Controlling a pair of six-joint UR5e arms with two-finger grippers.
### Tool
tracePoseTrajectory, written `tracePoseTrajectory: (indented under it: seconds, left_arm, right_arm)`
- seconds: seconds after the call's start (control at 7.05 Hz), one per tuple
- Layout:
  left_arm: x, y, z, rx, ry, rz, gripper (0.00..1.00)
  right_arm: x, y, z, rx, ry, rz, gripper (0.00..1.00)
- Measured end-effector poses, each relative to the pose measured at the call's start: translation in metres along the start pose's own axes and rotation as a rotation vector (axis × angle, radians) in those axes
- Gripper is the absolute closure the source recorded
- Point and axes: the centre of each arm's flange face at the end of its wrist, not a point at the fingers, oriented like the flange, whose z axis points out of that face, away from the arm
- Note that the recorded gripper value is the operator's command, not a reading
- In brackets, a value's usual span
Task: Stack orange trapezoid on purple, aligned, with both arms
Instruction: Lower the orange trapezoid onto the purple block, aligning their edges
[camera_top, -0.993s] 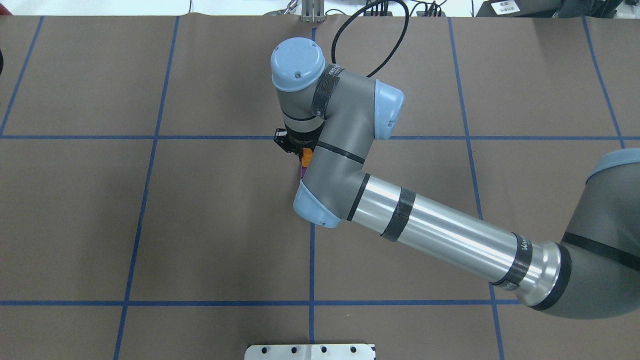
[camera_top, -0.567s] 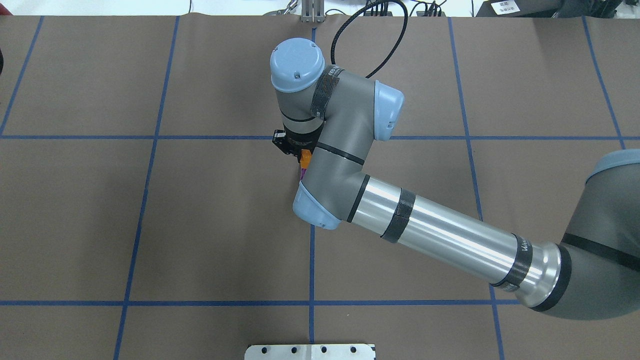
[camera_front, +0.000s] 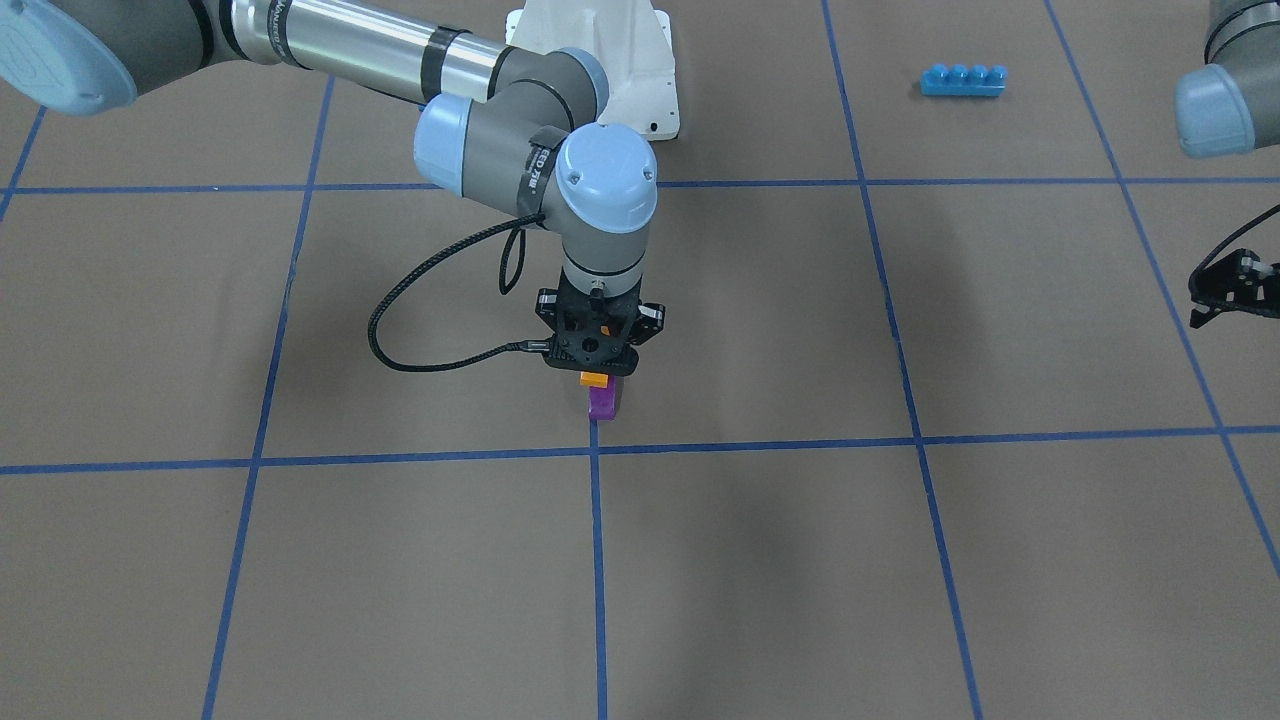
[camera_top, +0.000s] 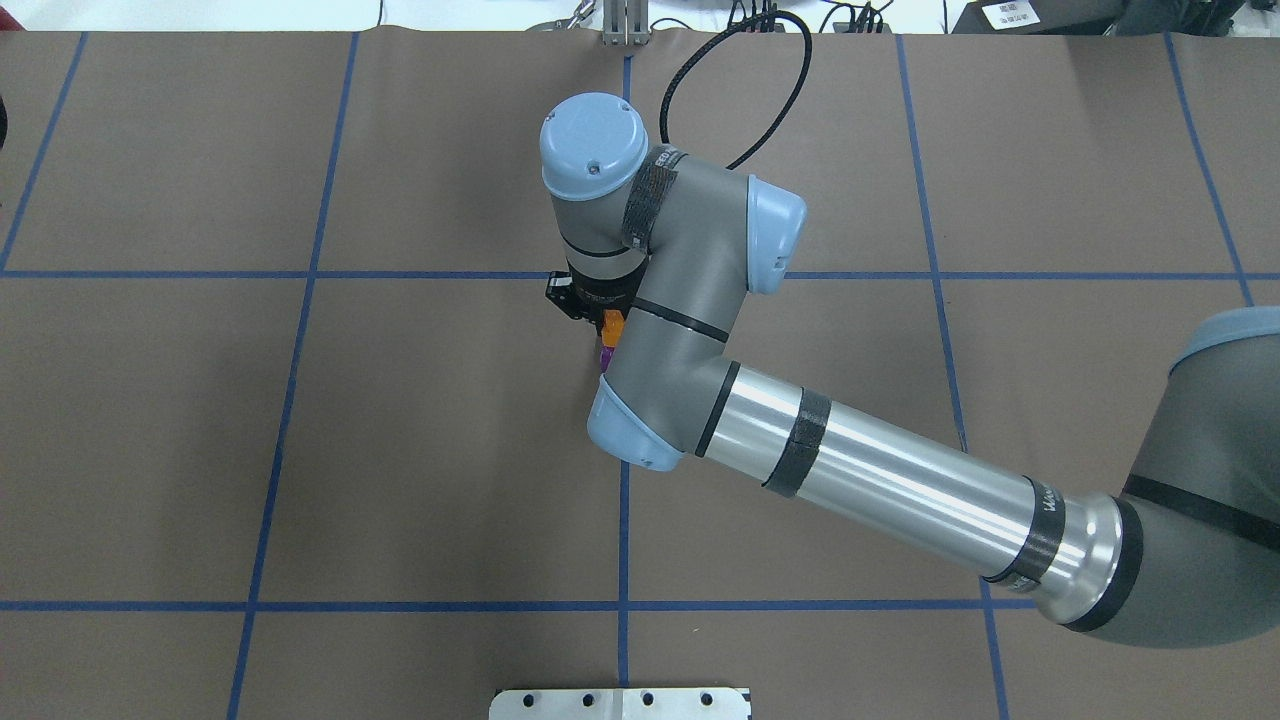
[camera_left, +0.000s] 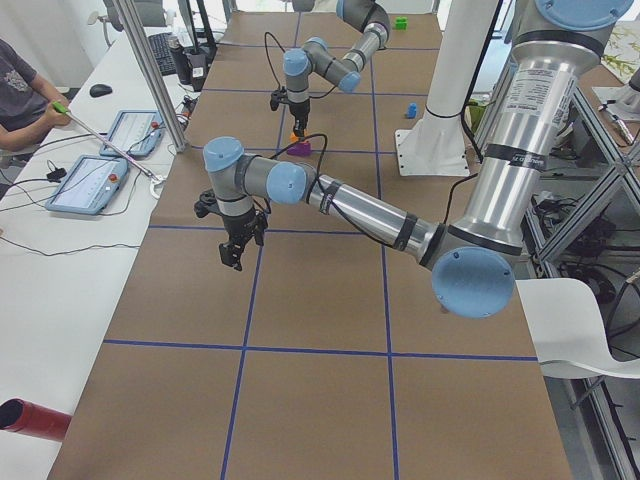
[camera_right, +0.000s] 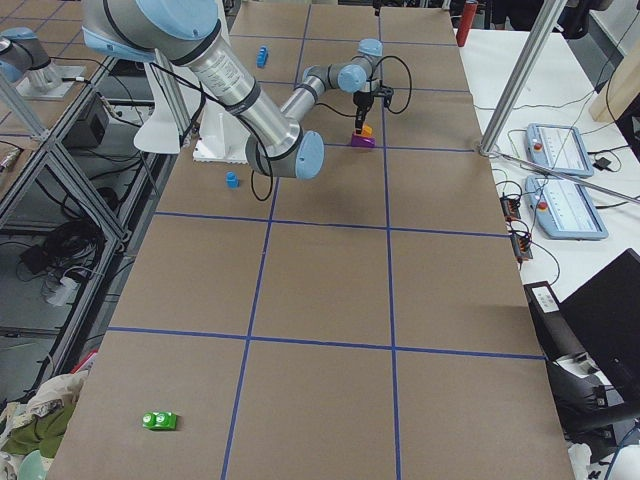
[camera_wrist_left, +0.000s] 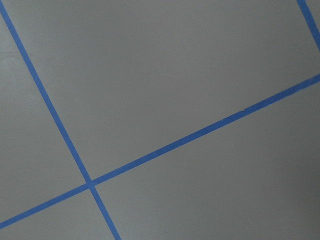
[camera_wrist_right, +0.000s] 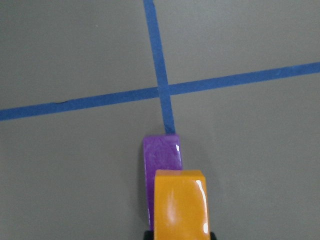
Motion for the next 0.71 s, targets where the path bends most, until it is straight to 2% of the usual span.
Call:
tracePoseTrajectory:
  seconds: [0.28, 0.71]
  left_arm:
    - [-0.0002, 0.0001, 0.0005, -0.001, 0.0, -0.001, 0.0]
    - [-0.0002, 0.0, 0.0015, -0.003, 0.001, -0.001, 0.0]
  right_arm:
    - [0.0002, 0.0003, 0.0032, 0.002, -0.003, -0.002, 1.0]
    - [-0.0028, 0.0002, 0.0026, 0.012, -0.036, -0.01, 1.0]
